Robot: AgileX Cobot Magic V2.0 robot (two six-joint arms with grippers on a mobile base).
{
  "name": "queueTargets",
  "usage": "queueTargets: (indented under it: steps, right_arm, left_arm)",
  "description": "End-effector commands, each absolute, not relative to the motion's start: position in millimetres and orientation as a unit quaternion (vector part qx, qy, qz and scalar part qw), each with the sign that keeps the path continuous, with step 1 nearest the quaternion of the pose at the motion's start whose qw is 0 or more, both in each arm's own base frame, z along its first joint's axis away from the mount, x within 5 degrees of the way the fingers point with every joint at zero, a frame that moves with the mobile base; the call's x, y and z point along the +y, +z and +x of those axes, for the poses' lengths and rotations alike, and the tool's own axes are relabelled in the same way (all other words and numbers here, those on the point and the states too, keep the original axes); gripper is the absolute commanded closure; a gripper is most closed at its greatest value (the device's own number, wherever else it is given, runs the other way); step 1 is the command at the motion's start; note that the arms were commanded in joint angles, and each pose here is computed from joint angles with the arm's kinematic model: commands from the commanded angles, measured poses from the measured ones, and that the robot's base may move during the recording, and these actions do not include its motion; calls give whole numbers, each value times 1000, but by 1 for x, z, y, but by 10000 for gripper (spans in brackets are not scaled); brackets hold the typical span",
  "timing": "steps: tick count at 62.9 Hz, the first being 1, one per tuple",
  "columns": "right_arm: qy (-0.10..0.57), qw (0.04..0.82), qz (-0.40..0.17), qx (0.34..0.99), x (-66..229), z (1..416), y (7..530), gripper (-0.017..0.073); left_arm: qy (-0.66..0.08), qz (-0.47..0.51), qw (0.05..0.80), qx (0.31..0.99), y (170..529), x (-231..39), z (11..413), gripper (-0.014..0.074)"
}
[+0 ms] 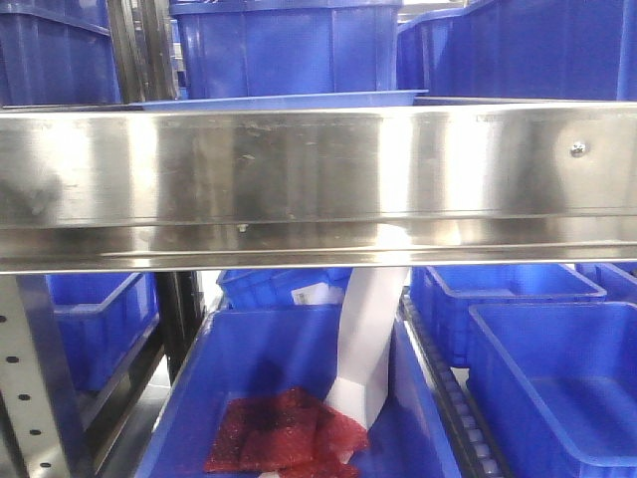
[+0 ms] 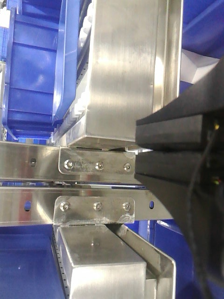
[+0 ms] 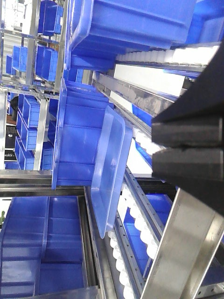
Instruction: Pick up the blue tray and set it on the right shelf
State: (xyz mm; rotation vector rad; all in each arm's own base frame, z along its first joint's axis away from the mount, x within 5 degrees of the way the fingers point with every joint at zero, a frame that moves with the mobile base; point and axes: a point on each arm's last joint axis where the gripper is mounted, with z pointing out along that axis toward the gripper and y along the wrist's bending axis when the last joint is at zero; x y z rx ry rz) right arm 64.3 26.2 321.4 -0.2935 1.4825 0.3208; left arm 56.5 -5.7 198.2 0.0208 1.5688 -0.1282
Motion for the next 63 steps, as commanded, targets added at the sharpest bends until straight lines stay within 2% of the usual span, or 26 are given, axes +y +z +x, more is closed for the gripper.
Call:
queueTargets:
  steps: [1, 18, 26, 35, 48, 57, 63]
  right_arm:
    - [147, 753, -136, 627, 26, 62, 338, 504]
    - [146, 751, -137, 629, 27, 63, 336, 504]
    - [130, 737, -130, 650, 25, 65, 324, 504]
    - [78, 724, -86, 680, 16, 65, 293, 504]
    - [19, 723, -6, 690, 2, 55, 240, 504]
    - [2, 728, 25, 685, -2, 54, 207, 504]
    - [3, 719, 27, 695, -2, 54, 206, 504]
  left_arm:
    - [-57, 2, 729, 682, 196, -5, 57, 642]
    - [-57, 3, 728, 683, 196, -5, 57, 642]
    - [-57, 3, 728, 683, 196, -5, 57, 642]
    - [-57, 3, 728, 683, 196, -5, 57, 642]
    - [-57, 3, 728, 683, 196, -5, 57, 642]
    - [-57, 3, 728, 683, 196, -5, 57, 642]
    - [-57, 3, 728, 683, 196, -5, 57, 642]
